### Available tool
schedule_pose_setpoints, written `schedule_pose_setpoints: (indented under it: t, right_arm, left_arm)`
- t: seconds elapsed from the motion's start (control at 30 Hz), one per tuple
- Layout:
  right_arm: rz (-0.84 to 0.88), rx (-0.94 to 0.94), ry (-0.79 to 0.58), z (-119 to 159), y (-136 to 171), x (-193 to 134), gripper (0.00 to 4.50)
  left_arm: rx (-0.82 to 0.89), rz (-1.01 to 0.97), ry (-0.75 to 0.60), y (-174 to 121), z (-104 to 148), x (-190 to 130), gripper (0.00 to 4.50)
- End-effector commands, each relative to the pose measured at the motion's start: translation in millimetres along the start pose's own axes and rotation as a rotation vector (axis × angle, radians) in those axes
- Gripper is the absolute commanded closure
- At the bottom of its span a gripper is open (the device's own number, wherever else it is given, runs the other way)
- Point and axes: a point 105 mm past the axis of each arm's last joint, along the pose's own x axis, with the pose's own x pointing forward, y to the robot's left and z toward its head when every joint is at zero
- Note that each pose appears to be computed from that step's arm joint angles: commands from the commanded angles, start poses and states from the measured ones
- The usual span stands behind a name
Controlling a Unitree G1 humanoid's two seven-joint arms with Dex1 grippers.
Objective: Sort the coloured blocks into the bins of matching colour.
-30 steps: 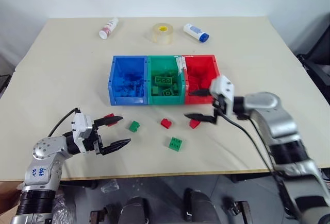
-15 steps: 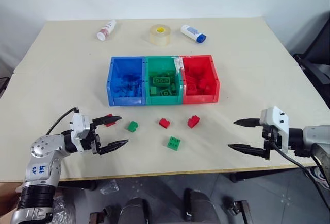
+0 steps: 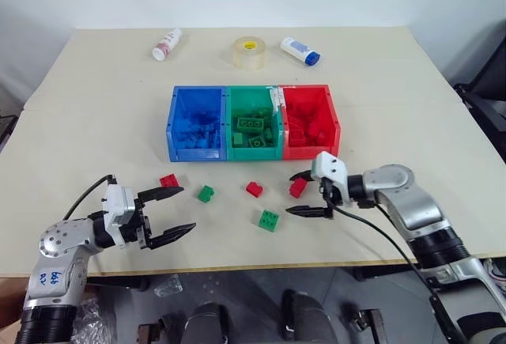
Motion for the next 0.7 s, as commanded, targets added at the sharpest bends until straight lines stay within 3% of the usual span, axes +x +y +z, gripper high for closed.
schedule_pose_setpoints:
  t: [0.03, 0.23, 0.43, 0.6, 0.7]
  right_arm:
    - [0.001, -0.042, -0.013, 6, -3, -4, 0.9]
    - [-0.052, -0.064, -0.073, 21, -6, -15, 2.85]
    - [-0.153, -0.098, -0.165, 53, -17, -33, 2.85]
    - [-0.411, -0.116, -0.236, 84, -69, -58, 2.85]
    - [-0.535, -0.127, -0.222, 88, -99, -66, 2.85]
  left_arm:
    - [0.037, 0.029, -0.022, -1, 13, -7, 0.0]
    - [0.027, 0.033, -0.023, -3, 12, -5, 0.0]
    - [0.033, 0.005, -0.034, 5, 12, 3, 0.0]
    - [0.039, -0.025, -0.04, 12, 12, 10, 0.0]
    - [0.043, -0.043, -0.045, 16, 13, 15, 0.0]
